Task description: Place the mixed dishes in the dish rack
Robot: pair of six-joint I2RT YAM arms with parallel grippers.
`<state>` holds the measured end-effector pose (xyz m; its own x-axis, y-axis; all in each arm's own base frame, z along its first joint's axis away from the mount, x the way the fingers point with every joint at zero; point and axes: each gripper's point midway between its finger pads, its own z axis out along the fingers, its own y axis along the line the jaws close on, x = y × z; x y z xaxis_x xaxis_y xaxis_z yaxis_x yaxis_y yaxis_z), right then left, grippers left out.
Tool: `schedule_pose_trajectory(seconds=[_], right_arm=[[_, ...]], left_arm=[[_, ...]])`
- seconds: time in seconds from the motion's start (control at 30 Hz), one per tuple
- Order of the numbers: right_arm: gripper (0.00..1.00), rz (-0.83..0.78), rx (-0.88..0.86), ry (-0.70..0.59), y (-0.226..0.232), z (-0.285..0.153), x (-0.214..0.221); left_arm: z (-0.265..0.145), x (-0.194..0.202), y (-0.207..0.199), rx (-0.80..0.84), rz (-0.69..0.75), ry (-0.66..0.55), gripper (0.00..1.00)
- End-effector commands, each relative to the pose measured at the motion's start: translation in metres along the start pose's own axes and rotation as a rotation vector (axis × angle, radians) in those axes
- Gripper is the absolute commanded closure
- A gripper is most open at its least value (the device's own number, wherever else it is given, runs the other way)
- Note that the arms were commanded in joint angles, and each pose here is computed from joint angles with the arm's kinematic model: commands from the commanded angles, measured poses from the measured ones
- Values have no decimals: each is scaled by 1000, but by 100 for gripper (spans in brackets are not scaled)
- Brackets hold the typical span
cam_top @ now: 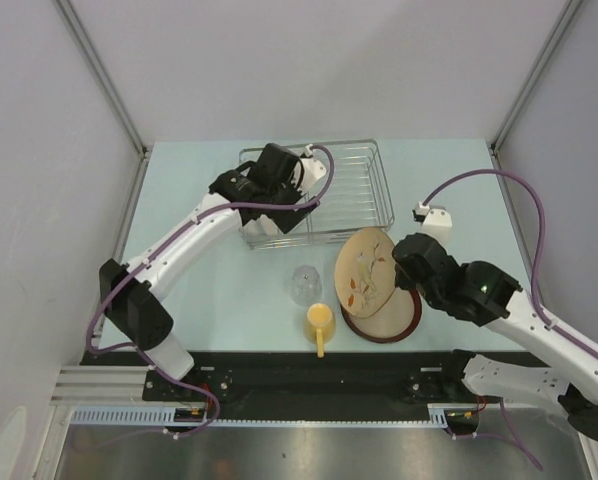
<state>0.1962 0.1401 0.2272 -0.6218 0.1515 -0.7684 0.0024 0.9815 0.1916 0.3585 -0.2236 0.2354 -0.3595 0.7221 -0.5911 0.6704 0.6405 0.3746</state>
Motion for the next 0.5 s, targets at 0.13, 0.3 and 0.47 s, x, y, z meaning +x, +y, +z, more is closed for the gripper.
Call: schedule_pose_trajectory(seconds=[0.13, 0.3, 0.47], right_arm=[[100, -180, 18, -308, 28, -29, -104], [100, -242, 22, -409, 47, -24, -151], [100, -256, 2, -501, 58, -19, -204]], left_arm=[[-4, 10, 6, 17, -109, -27, 0], [-9, 21, 20, 16, -192, -24, 0], [-19, 42, 40, -12, -264, -25, 0]])
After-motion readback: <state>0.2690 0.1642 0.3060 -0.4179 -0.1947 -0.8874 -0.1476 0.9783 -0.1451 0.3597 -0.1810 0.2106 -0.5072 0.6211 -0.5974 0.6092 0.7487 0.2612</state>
